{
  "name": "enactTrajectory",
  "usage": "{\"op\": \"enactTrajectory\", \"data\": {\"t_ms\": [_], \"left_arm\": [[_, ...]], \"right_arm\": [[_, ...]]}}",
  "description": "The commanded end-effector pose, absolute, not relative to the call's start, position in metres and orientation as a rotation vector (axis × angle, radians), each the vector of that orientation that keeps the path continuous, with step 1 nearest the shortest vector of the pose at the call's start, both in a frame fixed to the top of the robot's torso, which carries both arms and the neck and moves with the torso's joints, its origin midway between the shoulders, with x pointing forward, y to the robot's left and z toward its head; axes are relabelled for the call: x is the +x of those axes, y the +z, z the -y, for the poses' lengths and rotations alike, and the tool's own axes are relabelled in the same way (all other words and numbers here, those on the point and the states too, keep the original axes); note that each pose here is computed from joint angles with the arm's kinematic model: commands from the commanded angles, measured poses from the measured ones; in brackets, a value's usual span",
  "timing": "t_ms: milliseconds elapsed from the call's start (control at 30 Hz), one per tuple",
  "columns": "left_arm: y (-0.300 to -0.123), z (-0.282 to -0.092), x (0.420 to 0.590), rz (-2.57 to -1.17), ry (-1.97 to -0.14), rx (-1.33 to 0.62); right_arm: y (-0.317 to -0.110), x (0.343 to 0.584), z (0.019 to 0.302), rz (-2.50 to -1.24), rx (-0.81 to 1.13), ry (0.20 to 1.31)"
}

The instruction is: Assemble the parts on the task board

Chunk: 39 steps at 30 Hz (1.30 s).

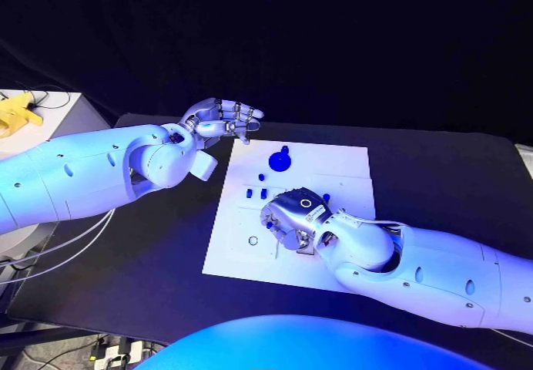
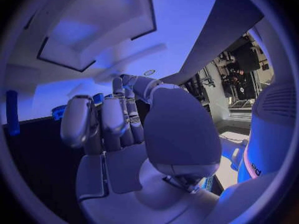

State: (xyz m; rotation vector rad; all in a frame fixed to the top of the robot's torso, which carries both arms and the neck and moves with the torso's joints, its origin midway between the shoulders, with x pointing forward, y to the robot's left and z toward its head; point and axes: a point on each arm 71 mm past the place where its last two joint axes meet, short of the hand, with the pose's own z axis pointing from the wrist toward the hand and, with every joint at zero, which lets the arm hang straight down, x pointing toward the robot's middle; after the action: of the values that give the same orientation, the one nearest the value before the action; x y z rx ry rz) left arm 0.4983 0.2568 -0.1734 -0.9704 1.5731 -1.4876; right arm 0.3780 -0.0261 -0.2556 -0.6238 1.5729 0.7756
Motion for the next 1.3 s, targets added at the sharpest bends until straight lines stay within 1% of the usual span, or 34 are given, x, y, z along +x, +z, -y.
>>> {"op": "enactTrajectory", "data": {"t_ms": [33, 600, 833, 1000, 1167, 1300], "left_arm": [[-0.172, -0.255, 0.498, -1.580, -1.508, -0.963], [-0.173, -0.256, 0.497, -1.586, -1.507, -0.964], [-0.173, -0.256, 0.497, -1.589, -1.508, -0.964], [-0.173, -0.256, 0.497, -1.590, -1.509, -0.963], [-0.173, -0.257, 0.497, -1.589, -1.510, -0.963], [-0.173, -0.256, 0.497, -1.588, -1.510, -0.963]], "right_arm": [[-0.261, 0.375, 0.026, -1.600, -0.680, 0.771], [-0.258, 0.378, 0.035, -1.570, -0.618, 0.766], [-0.250, 0.377, 0.046, -1.518, -0.540, 0.802], [-0.237, 0.380, 0.067, -1.526, -0.462, 0.818], [-0.216, 0.394, 0.104, -1.598, -0.414, 0.772], [-0.204, 0.406, 0.128, -1.613, -0.406, 0.724]]}}
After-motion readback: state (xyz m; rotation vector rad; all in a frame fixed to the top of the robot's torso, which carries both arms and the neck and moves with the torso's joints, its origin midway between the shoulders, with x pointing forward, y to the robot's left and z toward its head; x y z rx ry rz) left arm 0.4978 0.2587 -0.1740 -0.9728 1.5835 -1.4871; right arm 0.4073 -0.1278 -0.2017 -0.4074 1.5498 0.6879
